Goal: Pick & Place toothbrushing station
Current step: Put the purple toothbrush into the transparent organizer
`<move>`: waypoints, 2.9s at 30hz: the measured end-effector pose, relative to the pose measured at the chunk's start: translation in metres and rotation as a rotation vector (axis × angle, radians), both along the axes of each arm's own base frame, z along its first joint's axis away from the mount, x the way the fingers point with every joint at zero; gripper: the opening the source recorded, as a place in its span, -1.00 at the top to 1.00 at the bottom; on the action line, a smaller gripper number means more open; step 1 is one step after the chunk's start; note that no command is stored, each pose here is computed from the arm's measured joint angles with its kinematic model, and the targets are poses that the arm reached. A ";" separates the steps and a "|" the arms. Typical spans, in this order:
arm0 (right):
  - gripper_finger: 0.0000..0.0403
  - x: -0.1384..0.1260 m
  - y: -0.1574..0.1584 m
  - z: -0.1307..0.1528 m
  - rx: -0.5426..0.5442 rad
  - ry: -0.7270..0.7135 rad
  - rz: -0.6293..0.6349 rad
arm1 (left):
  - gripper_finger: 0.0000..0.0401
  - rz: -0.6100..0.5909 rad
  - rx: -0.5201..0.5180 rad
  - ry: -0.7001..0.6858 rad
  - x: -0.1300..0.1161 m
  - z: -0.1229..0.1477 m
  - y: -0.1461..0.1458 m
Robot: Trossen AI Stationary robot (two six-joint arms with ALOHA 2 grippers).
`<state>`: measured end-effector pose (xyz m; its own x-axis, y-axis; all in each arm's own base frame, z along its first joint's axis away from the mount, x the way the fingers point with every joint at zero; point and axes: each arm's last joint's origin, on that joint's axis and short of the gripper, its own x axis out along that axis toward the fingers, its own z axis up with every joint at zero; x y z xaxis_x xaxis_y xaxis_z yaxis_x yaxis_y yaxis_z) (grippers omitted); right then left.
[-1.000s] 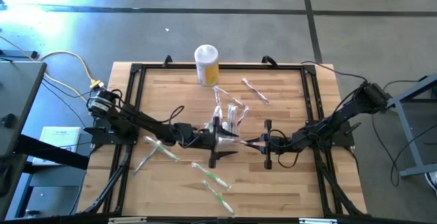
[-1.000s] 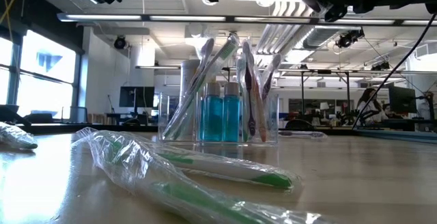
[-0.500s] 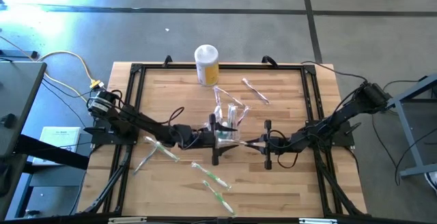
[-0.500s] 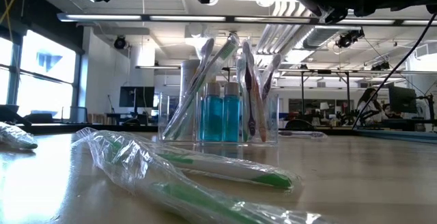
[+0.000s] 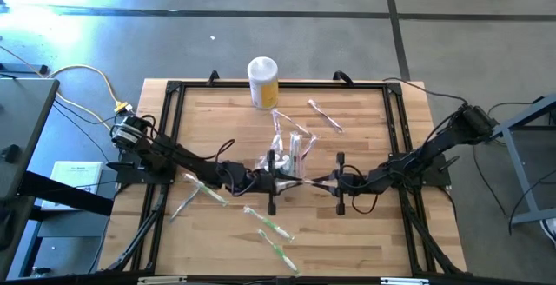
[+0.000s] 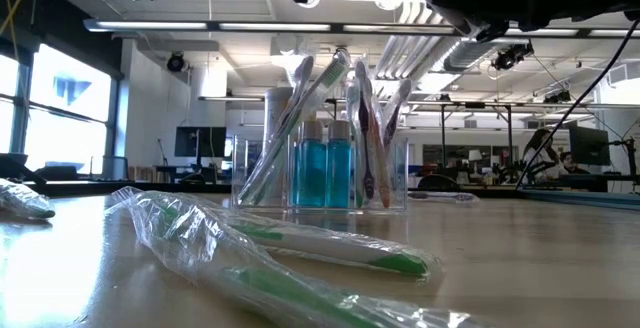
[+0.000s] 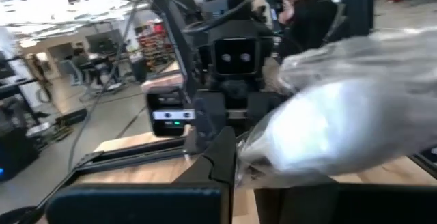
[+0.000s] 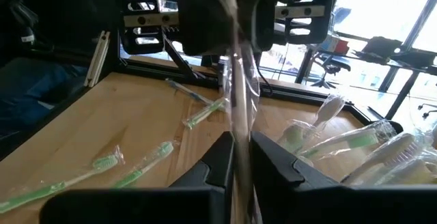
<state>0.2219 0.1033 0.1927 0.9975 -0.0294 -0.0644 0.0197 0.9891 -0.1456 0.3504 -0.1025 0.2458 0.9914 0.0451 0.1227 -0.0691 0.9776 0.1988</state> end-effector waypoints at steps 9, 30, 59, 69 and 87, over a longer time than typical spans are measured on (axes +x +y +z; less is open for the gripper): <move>0.24 -0.003 0.002 -0.006 -0.041 0.054 -0.027 | 0.94 -0.019 -0.038 0.034 -0.006 0.007 0.000; -0.34 -0.024 0.025 0.009 -0.031 -0.021 -0.067 | 0.94 0.096 -0.237 0.487 -0.073 0.075 -0.015; -0.32 -0.024 0.028 0.004 0.012 0.019 0.038 | 0.88 0.153 -0.415 0.850 -0.059 0.035 0.080; -0.32 -0.024 0.028 0.004 0.012 0.019 0.038 | 0.81 0.121 -0.451 0.864 -0.061 -0.001 0.085; -0.32 -0.024 0.028 0.004 0.010 0.022 0.037 | 0.68 0.191 -0.480 0.790 -0.058 -0.003 0.085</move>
<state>0.1982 0.1312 0.1963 0.9962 0.0086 -0.0864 -0.0203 0.9905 -0.1360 0.2921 -0.0171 0.2431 0.7500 0.0864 -0.6557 -0.2534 0.9533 -0.1642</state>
